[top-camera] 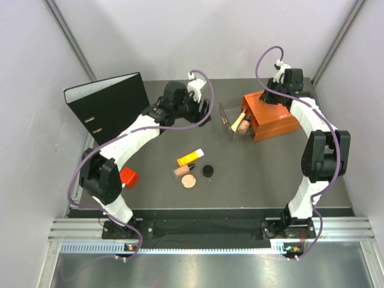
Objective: Organize the makeup
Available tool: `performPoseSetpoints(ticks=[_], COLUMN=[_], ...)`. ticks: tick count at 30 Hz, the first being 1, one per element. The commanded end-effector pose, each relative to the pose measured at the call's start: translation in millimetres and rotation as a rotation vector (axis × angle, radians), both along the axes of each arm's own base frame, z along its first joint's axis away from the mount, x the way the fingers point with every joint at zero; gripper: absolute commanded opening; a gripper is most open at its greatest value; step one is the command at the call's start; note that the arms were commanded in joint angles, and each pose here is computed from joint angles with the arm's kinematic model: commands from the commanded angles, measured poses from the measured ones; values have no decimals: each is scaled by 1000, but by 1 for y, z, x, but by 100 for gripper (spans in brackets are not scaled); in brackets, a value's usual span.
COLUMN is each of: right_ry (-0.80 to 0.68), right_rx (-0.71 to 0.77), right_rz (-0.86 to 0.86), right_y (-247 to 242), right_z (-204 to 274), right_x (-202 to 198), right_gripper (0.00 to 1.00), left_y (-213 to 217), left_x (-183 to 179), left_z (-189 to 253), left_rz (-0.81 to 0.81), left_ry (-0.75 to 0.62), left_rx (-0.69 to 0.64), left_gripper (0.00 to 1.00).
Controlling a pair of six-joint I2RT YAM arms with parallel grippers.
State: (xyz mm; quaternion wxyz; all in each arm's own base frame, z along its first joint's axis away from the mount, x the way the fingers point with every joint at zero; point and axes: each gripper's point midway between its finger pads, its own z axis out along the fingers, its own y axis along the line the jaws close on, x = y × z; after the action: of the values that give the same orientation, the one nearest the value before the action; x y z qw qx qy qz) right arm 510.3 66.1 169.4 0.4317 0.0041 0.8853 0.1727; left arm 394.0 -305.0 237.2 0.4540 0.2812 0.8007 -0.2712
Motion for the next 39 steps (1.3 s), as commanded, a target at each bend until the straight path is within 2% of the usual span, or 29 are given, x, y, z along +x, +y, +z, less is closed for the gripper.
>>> performPoseSetpoints(ticks=[1, 7, 12, 24, 31, 34, 38, 39], right_ry=[324, 325, 321, 325, 322, 327, 328, 327], right_rx=[-31, -34, -38, -45, -47, -47, -49, -48], right_rz=[0, -1, -3, -5, -9, -7, -7, -8], right_y=[-8, -9, -9, -11, -11, -11, -11, -11], right_z=[-87, -88, -86, -87, -86, -87, -87, -86], right_x=[-50, -49, -50, -50, -48, -47, -45, -45], right_gripper=[0, 0, 0, 0, 0, 0, 0, 0], left_y=[36, 43, 36, 29, 18, 13, 10, 10], left_x=[-23, -40, -49, -57, -59, -60, -62, -63], left_z=[-67, -114, -152, -200, -205, -203, -206, -206], left_rz=[-45, -99, -140, -224, -248, -270, -293, -302], left_ry=[69, 192, 307, 399, 422, 423, 448, 454], left_rx=[249, 336, 338, 356, 306, 285, 287, 287], left_gripper=[77, 79, 80, 85, 81, 75, 63, 57])
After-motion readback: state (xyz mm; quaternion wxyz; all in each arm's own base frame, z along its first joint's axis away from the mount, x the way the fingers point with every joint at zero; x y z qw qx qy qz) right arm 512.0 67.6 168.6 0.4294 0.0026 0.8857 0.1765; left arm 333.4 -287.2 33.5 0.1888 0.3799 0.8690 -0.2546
